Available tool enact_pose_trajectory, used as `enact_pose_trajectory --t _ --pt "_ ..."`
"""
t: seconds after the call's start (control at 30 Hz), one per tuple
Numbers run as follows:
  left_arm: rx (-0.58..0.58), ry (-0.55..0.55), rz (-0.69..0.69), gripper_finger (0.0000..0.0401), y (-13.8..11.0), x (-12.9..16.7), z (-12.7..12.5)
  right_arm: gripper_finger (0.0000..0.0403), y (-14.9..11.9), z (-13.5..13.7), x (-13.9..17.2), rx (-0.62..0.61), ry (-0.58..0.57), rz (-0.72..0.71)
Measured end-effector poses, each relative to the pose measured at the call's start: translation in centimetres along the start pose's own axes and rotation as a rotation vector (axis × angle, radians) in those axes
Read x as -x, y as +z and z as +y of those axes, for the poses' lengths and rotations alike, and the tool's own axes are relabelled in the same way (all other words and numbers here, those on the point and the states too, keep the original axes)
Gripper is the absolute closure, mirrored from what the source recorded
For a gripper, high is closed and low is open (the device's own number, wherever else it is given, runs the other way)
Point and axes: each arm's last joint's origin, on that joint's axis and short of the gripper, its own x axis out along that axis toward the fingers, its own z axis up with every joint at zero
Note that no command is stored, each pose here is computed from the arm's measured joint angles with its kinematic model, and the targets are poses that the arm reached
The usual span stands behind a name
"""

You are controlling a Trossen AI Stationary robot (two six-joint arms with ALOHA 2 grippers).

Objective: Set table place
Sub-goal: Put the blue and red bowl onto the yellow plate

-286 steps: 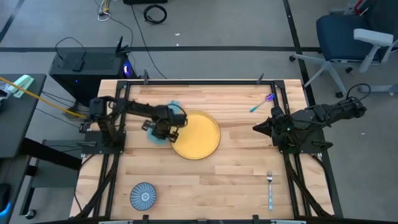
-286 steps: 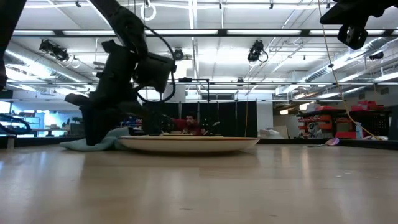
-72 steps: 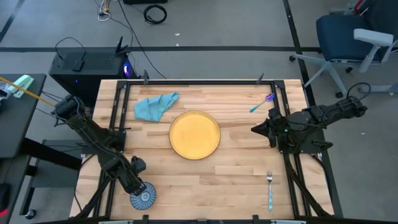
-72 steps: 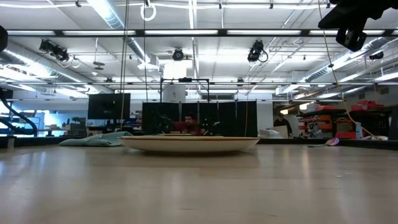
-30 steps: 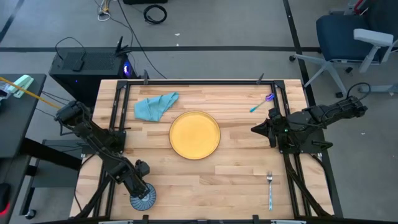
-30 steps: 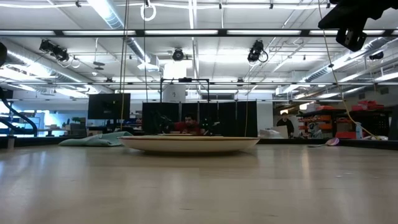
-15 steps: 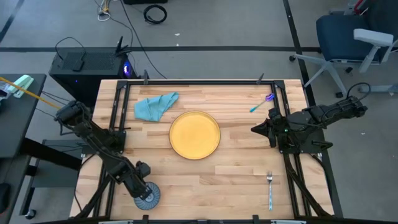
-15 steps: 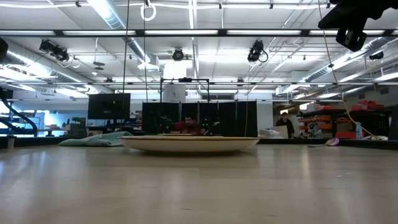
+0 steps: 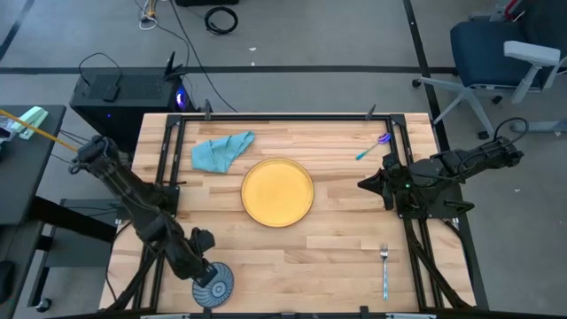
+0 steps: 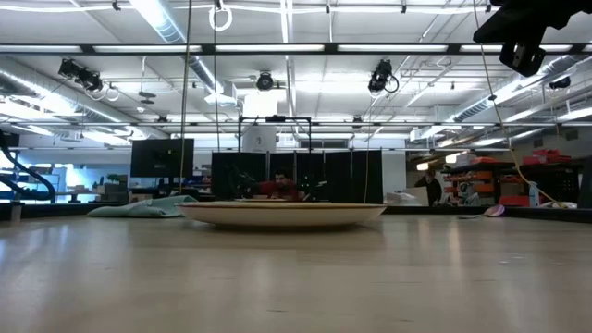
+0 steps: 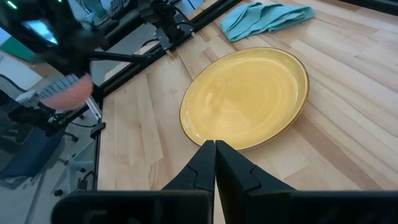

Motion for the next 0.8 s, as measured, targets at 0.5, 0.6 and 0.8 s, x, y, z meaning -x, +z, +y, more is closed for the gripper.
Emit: enact_pose_trajectory --t 0.5,0.6,0.8 --pt "-0.055 -0.036 -0.467 0.038 4.6 17.2 -5.6 0.0386 0.0 0.0 0.0 0.0 0.0 0.0" --pt "-0.009 0.024 -0.535 0.038 6.2 19.2 -4.8 0.0386 0.0 0.0 0.0 0.0 0.0 0.0" --pt "0.082 0.074 -0.654 0.038 10.6 21.6 -3.6 0.0386 0.0 0.0 0.0 0.0 0.0 0.0"
